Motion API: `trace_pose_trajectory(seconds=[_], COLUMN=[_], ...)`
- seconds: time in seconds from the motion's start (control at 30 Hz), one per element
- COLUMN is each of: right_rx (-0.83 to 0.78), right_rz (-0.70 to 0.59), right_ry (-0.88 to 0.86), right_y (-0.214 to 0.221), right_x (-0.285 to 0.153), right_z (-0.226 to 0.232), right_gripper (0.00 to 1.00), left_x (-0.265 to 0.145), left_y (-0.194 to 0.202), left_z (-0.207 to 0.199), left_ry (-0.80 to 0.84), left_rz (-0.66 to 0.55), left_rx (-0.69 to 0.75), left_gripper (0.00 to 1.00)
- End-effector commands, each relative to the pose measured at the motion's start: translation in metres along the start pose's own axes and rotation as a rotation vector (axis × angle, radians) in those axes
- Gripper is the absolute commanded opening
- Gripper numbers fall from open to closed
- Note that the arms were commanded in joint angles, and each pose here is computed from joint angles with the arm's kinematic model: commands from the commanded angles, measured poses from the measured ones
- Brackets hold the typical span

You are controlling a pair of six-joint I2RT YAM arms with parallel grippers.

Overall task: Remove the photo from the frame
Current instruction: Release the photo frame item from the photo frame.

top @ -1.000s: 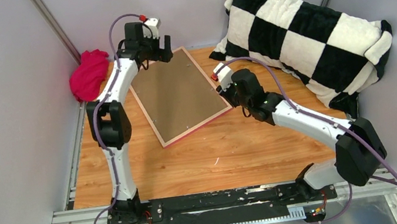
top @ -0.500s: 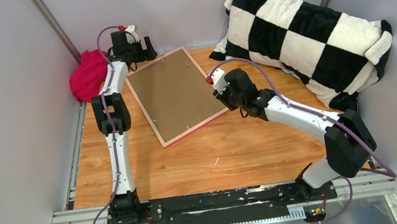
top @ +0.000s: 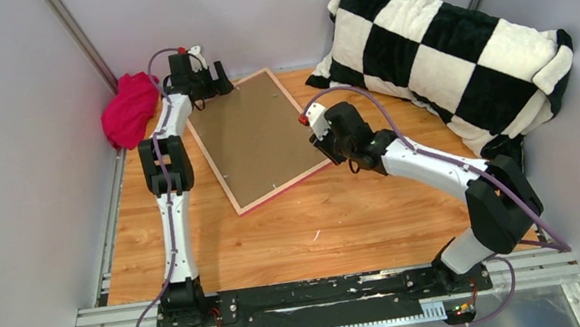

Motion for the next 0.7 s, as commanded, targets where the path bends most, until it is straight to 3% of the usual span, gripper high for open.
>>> trace_pose_trajectory(seconds=[0.0,0.67], right_rx=[-0.015,-0.012], right_rz=[-0.019,0.005], right_ry=[0.044,0.177], right_y=[-0.008,-0.002], right_x=[0.010,0.038], right_z=[-0.001,-0.019], right_gripper=[0.00,0.00], left_x=[0.008,0.015], left_y=[0.012,0.028], left_z=[0.011,0.012], left_ry=[-0.004,0.035], left_rz=[0.021,0.062], left_rx=[-0.021,-0.076], left_gripper=[0.96,0.86])
Point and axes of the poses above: each gripper's point midway between its finger pads, its own x axis out along the fingers, its own z axis along the line the jaws close on, y = z × x, the point moved 9 cm from there along -x, back along the fingers, and after that the axes turned 8 degrees about x, right-handed, at the moved point
